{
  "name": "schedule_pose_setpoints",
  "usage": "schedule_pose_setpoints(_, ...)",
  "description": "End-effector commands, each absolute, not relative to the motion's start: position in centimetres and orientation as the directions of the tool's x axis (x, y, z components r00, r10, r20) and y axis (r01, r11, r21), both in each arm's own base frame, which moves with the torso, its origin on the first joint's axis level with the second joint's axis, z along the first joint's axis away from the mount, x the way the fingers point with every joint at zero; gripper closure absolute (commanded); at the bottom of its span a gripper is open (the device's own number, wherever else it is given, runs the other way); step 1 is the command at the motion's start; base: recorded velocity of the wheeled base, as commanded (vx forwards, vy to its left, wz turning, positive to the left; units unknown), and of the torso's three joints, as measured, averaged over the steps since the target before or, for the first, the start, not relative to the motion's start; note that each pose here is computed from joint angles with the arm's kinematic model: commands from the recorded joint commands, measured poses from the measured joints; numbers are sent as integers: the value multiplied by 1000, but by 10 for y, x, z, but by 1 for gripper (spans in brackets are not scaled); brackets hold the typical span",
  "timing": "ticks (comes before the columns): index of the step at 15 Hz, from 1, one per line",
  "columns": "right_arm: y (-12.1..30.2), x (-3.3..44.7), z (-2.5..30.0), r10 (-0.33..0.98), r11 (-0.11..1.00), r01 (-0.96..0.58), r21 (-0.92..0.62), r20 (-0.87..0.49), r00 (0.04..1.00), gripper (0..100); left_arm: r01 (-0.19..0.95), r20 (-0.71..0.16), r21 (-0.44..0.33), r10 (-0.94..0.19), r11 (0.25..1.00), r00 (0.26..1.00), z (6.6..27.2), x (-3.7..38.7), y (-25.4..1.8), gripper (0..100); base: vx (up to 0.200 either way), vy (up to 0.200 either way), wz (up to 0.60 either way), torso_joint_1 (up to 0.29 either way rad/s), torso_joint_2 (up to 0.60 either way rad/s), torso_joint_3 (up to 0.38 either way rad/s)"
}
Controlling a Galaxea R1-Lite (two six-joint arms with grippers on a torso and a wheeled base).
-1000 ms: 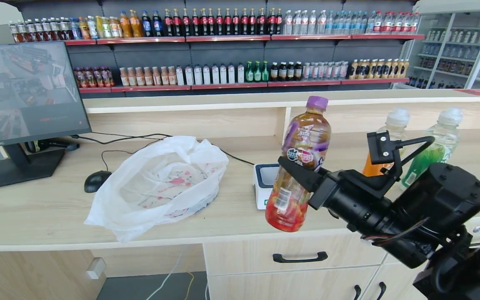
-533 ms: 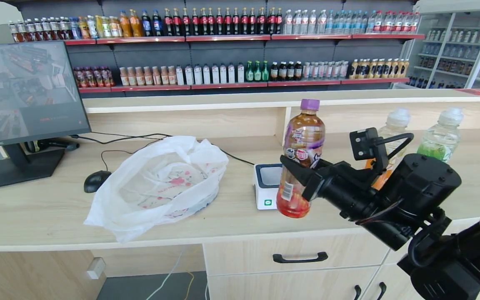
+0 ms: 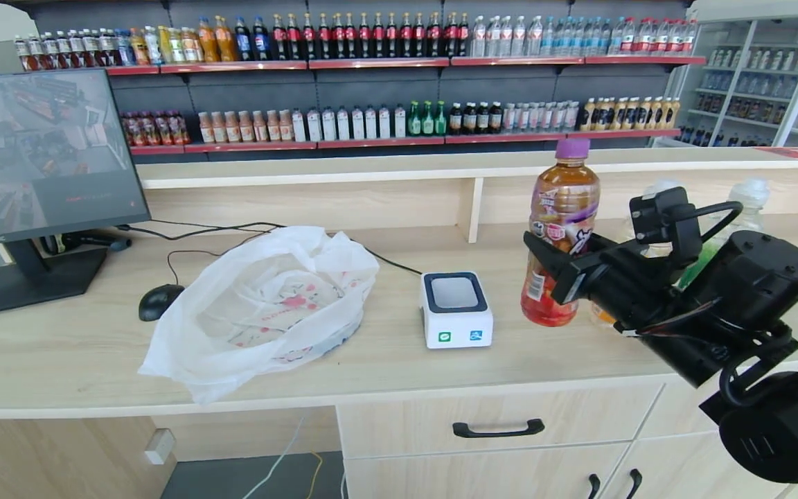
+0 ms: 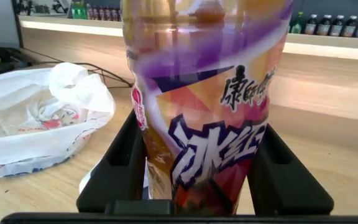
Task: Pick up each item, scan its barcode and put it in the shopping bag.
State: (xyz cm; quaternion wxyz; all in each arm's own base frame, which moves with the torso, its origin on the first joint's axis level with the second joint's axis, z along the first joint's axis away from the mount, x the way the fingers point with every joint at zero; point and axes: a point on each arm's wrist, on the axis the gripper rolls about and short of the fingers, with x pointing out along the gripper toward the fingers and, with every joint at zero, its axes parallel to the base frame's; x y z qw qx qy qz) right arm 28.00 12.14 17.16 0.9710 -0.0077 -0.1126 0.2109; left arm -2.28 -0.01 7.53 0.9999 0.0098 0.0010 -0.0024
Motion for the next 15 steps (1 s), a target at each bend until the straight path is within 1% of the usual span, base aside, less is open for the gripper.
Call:
schedule_pose_setpoints(1, 130, 275, 176, 374, 927, -371, -56, 231, 898, 100, 5, -2, 20, -5, 1000, 1000, 75, -23, 0, 0, 0, 0, 0, 0, 0, 0)
schedule_pose_setpoints(2, 137, 274, 177, 370, 928, -369, -52, 232, 900, 100, 5, -3, 20, -5, 1000, 1000, 75, -23, 0, 0, 0, 0, 0, 0, 0, 0)
schedule_pose_setpoints(3, 152, 270, 181, 392, 919, -391, -58, 251, 885, 100, 5, -2, 20, -5, 1000, 1000, 75, -23, 0, 0, 0, 0, 0, 0, 0, 0)
schedule_pose_setpoints(5, 177, 262, 187, 393, 919, -390, -66, 253, 884, 100, 5, -2, 20, -5, 1000, 1000, 75, -23, 0, 0, 0, 0, 0, 0, 0, 0)
schedule_pose_setpoints(7, 184, 265, 185, 387, 922, -382, -70, 248, 888, 100, 5, -2, 20, -5, 1000, 1000, 75, -23, 0, 0, 0, 0, 0, 0, 0, 0)
schedule_pose_setpoints(10, 188, 270, 192, 369, 929, -342, -145, 260, 892, 100, 5, -2, 20, -5, 1000, 1000, 75, -23, 0, 0, 0, 0, 0, 0, 0, 0)
schedule_pose_setpoints(14, 198, 264, 201, 286, 953, -243, -180, 278, 917, 100, 5, -3, 20, -5, 1000, 1000, 75, -23, 0, 0, 0, 0, 0, 0, 0, 0)
schedule_pose_setpoints(15, 210, 259, 199, 262, 958, -214, -192, 274, 926, 100, 5, -2, 20, -5, 1000, 1000, 75, -23, 0, 0, 0, 0, 0, 0, 0, 0)
